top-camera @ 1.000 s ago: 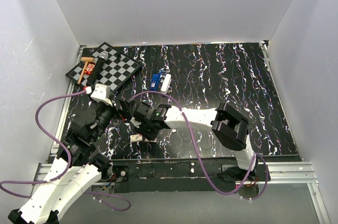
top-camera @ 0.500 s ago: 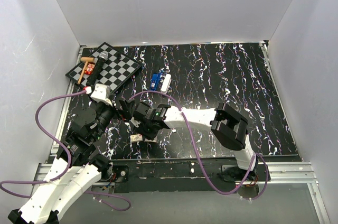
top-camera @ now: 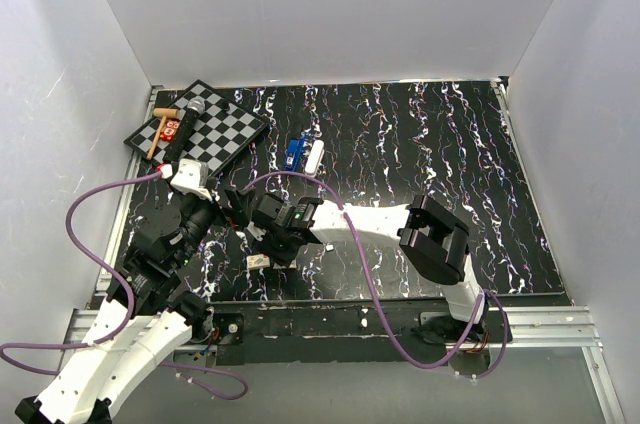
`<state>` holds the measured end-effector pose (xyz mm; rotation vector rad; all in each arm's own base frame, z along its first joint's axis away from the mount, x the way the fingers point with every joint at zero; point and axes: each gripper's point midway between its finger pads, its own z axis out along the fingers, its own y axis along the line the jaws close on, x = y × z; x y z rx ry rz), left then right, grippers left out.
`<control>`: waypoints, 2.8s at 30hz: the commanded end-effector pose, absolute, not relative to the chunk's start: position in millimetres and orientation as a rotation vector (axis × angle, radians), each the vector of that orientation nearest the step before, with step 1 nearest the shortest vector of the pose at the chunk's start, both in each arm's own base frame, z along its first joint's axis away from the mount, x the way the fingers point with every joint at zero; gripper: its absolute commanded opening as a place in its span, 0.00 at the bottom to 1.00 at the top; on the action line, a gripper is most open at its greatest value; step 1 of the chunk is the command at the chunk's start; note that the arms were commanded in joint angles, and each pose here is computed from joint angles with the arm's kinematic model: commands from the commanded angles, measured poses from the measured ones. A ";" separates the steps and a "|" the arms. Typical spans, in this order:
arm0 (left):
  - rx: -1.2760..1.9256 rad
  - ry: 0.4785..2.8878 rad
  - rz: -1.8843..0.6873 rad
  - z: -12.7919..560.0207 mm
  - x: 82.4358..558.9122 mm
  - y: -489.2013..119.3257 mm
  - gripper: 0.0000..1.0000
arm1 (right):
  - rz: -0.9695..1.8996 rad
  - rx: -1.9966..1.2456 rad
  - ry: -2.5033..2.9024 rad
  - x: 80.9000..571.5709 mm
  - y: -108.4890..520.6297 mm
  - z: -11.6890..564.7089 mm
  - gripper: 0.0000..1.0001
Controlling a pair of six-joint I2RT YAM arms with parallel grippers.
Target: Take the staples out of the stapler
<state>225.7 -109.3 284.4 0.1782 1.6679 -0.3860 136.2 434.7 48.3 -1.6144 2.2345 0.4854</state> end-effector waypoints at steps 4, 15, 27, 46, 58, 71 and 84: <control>0.166 1.658 -0.374 285.4 227.0 -106.4 0.98 | 0.489 -1.493 2.158 148.2 438.0 95.4 0.42; 0.162 1.658 -0.370 285.4 227.7 -105.8 0.98 | 0.365 -1.080 2.359 187.1 375.0 115.9 0.50; 0.161 1.658 -0.369 285.5 227.8 -105.5 0.98 | 0.206 -0.694 2.626 199.0 322.0 75.4 0.58; 0.158 1.653 -0.368 286.5 227.2 -104.7 0.98 | 0.189 -0.651 2.804 181.1 322.1 33.5 0.57; 0.159 1.659 -0.363 284.8 228.1 -104.9 0.98 | 0.225 -0.616 2.853 182.7 318.2 22.6 0.50; 0.156 1.656 -0.362 285.8 228.0 -104.1 0.98 | 0.230 -0.638 2.879 181.6 321.8 17.7 0.39; 0.157 1.655 -0.366 286.2 227.6 -104.5 0.98 | 0.232 -0.635 2.845 185.4 321.5 32.3 0.20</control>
